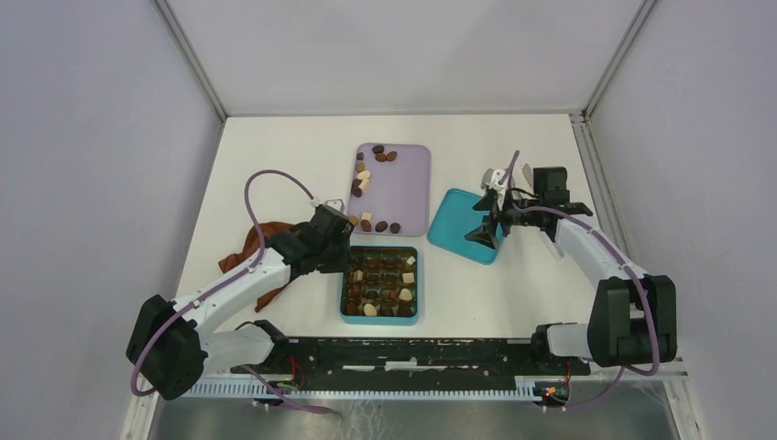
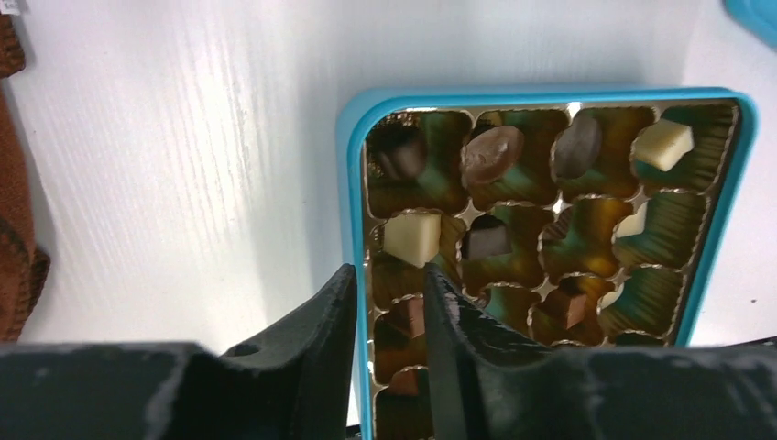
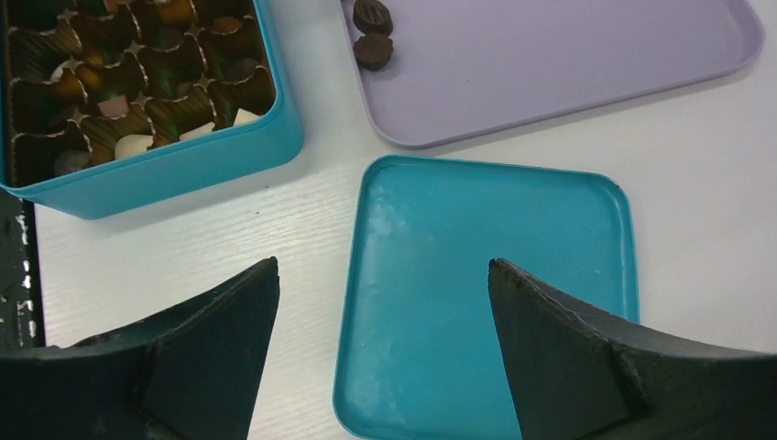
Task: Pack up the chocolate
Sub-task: Place the packing box at the center of the board, then pick up the box lid from the center of the board.
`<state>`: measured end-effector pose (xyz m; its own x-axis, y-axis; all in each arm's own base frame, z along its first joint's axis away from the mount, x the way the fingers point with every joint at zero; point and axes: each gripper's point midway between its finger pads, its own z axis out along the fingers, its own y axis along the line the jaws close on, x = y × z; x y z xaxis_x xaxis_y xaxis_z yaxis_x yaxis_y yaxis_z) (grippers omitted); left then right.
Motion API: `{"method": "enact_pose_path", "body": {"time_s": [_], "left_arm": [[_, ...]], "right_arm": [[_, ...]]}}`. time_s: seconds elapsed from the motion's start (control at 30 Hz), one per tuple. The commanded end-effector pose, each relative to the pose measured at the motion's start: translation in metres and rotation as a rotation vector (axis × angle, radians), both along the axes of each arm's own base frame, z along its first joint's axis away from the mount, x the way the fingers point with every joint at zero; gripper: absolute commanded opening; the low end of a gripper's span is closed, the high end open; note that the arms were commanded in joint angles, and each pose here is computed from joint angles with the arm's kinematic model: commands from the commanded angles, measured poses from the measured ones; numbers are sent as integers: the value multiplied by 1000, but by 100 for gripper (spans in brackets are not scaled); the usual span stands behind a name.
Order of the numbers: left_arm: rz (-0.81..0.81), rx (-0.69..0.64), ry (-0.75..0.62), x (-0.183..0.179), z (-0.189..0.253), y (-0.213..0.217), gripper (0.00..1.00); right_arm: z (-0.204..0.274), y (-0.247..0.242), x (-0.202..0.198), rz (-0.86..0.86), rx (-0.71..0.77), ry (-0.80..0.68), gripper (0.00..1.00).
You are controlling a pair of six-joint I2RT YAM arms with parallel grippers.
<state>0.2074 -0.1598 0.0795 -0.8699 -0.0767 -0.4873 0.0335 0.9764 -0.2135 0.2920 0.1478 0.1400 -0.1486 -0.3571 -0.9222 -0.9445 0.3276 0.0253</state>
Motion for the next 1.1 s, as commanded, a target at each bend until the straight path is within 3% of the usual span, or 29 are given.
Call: {"method": "enact_pose_path", "body": {"time_s": [0.0, 0.17, 0.27, 0.5, 0.67, 0.83, 0.93, 1.07], "left_arm": [[0, -98, -73, 16, 24, -19, 43], [-4, -169, -209, 17, 69, -14, 54], [0, -220, -313, 12, 97, -5, 58], [48, -280, -385, 0, 100, 9, 57], [79, -292, -410, -2, 99, 16, 57], [86, -253, -380, -2, 89, 18, 56], [111, -222, -341, -2, 78, 21, 55], [112, -170, -255, -4, 58, 20, 56]], "right_arm": [[-17, 9, 7, 22, -147, -79, 88], [-45, 29, 4, 53, -348, -145, 72], [-67, 42, 2, 63, -450, -102, 65], [-110, 44, 15, -63, -690, -5, 54], [-117, 40, 14, -72, -737, 5, 46], [-119, 44, 6, -23, -732, 52, 23], [-110, 47, 5, -18, -715, 56, 3], [-76, 51, 9, -32, -560, 103, 0]]}}
